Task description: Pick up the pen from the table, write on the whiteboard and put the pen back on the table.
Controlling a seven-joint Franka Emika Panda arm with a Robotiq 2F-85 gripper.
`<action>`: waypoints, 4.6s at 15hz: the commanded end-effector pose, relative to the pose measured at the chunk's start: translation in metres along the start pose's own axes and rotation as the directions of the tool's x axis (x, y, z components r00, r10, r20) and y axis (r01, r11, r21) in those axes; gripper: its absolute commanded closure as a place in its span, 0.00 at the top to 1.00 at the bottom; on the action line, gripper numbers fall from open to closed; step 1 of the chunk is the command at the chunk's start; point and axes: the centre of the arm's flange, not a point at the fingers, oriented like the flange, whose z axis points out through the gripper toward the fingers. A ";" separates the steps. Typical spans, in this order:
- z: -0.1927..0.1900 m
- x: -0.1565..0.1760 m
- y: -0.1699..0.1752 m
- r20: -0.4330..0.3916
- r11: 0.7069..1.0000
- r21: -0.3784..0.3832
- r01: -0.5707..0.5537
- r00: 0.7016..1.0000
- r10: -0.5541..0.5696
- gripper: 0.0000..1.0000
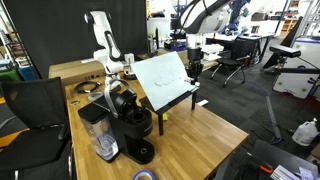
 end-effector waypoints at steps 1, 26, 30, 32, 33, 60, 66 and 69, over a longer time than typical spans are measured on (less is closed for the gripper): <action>-0.005 0.006 -0.006 -0.041 0.999 -0.033 0.004 0.999 -0.005 0.05; -0.023 0.132 -0.020 -0.120 0.994 -0.098 0.039 0.991 -0.051 0.05; -0.020 0.143 -0.017 -0.107 0.994 -0.101 0.044 0.993 -0.055 0.05; -0.017 0.149 -0.015 -0.100 0.994 -0.101 0.043 0.994 -0.054 0.05; -0.015 0.154 -0.014 -0.093 0.994 -0.099 0.042 0.994 -0.052 0.05; -0.003 0.162 0.010 -0.005 0.995 -0.093 0.020 1.000 -0.021 0.05; -0.011 0.162 -0.003 -0.025 0.994 -0.104 0.039 0.999 -0.042 0.05; -0.010 0.162 -0.016 -0.024 0.993 -0.106 0.059 0.998 -0.062 0.05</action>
